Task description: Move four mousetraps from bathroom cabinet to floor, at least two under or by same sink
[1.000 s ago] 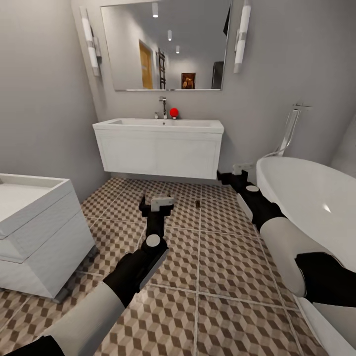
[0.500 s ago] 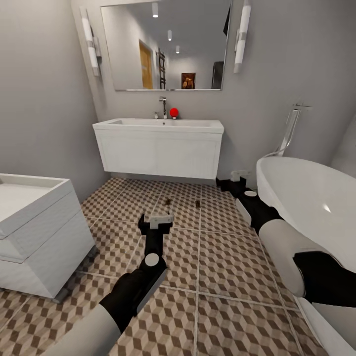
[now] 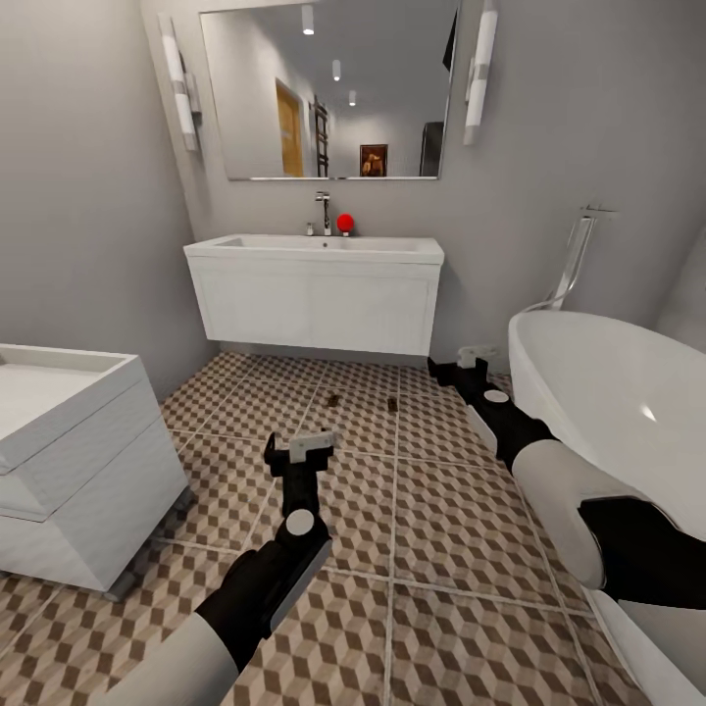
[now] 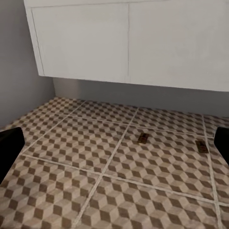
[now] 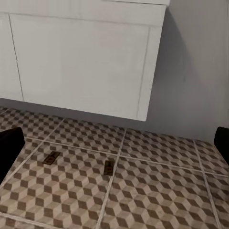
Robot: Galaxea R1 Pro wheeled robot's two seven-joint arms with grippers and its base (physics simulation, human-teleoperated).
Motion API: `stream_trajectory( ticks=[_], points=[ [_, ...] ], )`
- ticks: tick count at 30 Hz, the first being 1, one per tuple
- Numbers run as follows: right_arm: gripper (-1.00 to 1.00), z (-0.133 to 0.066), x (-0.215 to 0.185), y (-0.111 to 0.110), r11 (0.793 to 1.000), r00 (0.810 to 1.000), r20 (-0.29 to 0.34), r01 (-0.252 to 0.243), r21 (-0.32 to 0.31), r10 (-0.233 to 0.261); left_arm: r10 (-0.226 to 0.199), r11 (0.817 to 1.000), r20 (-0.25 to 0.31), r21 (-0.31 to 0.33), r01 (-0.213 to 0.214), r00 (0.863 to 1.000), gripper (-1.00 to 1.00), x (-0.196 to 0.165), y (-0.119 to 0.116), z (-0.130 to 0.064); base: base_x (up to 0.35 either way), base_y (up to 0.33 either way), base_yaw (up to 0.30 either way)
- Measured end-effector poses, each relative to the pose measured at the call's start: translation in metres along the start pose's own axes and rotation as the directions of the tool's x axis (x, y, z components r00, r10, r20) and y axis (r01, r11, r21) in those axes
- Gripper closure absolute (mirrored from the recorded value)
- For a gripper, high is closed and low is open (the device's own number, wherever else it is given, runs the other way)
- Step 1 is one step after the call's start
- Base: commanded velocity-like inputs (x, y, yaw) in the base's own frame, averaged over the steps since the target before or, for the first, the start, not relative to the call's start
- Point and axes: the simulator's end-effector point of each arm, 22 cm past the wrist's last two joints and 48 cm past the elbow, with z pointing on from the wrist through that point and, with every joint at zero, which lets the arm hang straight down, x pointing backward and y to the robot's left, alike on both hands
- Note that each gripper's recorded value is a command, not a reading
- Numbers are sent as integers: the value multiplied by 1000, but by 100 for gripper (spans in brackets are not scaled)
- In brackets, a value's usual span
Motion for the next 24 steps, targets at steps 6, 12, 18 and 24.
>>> stream_trajectory(
  ticks=[6,12,18,24],
  points=[
    [-100,-1,-8,0,1000,998,62,1,3,-1,-8,1000,-1,-16,7,1000,-100,-1,5,1,0,0,0],
    [-100,-2,-15,6,1000,996,94,-2,0,2,-17,1000,8,-11,17,1000,-100,-8,1,0,0,0,0],
    [-100,-3,-21,9,1000,992,128,0,-4,0,-50,999,48,2,50,998,-100,-30,-2,-1,0,0,0],
    [-100,-6,-14,11,1000,991,131,-1,-10,2,-94,996,100,14,93,990,-100,-59,-3,-4,0,0,0]
  ],
)
